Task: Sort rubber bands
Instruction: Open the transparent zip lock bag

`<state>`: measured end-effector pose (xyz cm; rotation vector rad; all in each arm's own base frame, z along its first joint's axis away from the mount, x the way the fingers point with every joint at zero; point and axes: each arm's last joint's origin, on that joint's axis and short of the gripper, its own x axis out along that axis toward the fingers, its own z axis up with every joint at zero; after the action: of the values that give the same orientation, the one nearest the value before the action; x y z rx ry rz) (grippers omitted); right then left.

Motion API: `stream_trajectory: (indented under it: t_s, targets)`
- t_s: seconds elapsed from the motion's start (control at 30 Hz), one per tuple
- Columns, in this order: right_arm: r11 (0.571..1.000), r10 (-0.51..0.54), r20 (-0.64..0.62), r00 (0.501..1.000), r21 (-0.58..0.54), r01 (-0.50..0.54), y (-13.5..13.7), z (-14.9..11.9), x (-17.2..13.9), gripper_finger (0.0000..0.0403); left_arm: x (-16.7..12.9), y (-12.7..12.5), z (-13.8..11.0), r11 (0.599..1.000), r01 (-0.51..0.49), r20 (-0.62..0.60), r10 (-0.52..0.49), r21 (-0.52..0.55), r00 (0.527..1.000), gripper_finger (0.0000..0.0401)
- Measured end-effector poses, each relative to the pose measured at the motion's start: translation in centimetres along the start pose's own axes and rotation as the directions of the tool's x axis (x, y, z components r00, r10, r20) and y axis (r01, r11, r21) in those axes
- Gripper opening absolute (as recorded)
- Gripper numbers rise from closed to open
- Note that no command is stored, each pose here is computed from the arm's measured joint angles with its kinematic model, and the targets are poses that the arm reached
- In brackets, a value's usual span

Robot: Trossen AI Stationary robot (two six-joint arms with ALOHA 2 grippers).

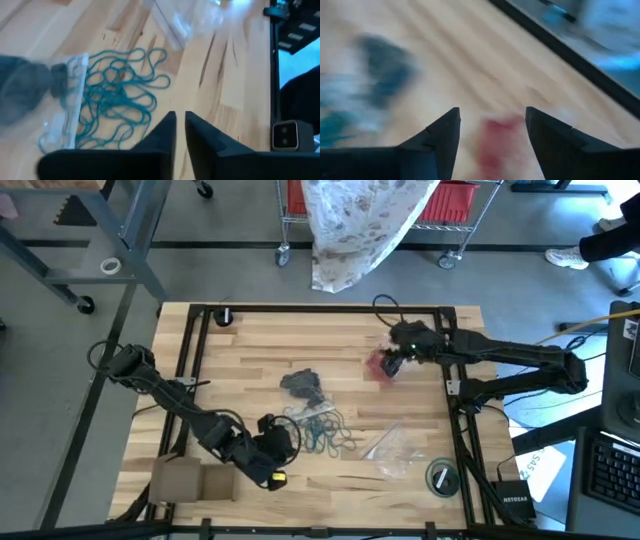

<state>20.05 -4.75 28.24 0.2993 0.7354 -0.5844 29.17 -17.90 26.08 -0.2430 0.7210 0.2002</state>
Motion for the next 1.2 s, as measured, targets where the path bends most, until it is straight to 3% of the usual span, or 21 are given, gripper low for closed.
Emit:
stream_trajectory:
  t_s: [0.1, 0.23, 0.37, 0.5, 0.6, 0.8, 1.0, 1.1, 1.2]
  targets:
    - [0.986, 0.154, 0.044, 0.987, -0.072, -0.150, 2.4, -0.2, -0.2, 0.0222, 0.5, 0.1, 0.6, 1.000, 0.013, 0.032, -0.013, 0.012, 0.999, 0.0080]
    - [0.952, 0.274, 0.037, 0.961, -0.155, -0.266, 5.3, -1.9, 0.2, 0.0222, 1.1, 0.5, 0.9, 0.999, -0.007, 0.035, 0.006, 0.038, 0.999, 0.0132]
    - [0.909, 0.342, -0.091, 0.935, -0.222, -0.354, 8.0, -4.7, 0.5, 0.0222, 2.0, 0.7, 1.2, 0.999, -0.021, 0.045, 0.020, 0.025, 0.999, 0.0162]
    - [0.827, 0.453, -0.264, 0.852, -0.232, -0.512, 11.2, -8.1, -0.7, 0.0222, 2.7, 0.4, 0.9, 0.999, -0.016, 0.053, 0.014, 0.046, 0.999, 0.0167]
    - [0.780, 0.489, -0.335, 0.806, -0.247, -0.575, 13.0, -10.4, -2.1, 0.0222, 3.2, -0.2, 0.5, 0.999, -0.006, 0.053, 0.003, 0.052, 0.999, 0.0163]
    - [0.728, 0.465, -0.430, 0.774, -0.312, -0.610, 15.2, -14.4, -3.6, 0.0222, 4.8, -0.4, -0.4, 0.998, -0.027, 0.027, 0.026, 0.052, 0.999, 0.0160]
    - [0.679, 0.314, -0.439, 0.842, -0.516, -0.522, 16.6, -18.0, -2.2, 0.0222, 5.4, -0.5, -0.8, 0.998, -0.037, 0.014, 0.036, 0.054, 0.999, 0.0160]
    - [0.679, 0.225, -0.440, 0.869, -0.569, -0.464, 16.9, -19.2, -0.7, 0.0222, 5.4, -0.5, -0.8, 0.998, -0.036, 0.016, 0.035, 0.051, 0.999, 0.0160]
    - [0.708, 0.164, -0.441, 0.883, -0.571, -0.416, 17.1, -19.8, 0.8, 0.0206, 5.4, -0.6, -0.7, 0.999, -0.024, 0.031, 0.023, 0.043, 0.999, 0.0160]
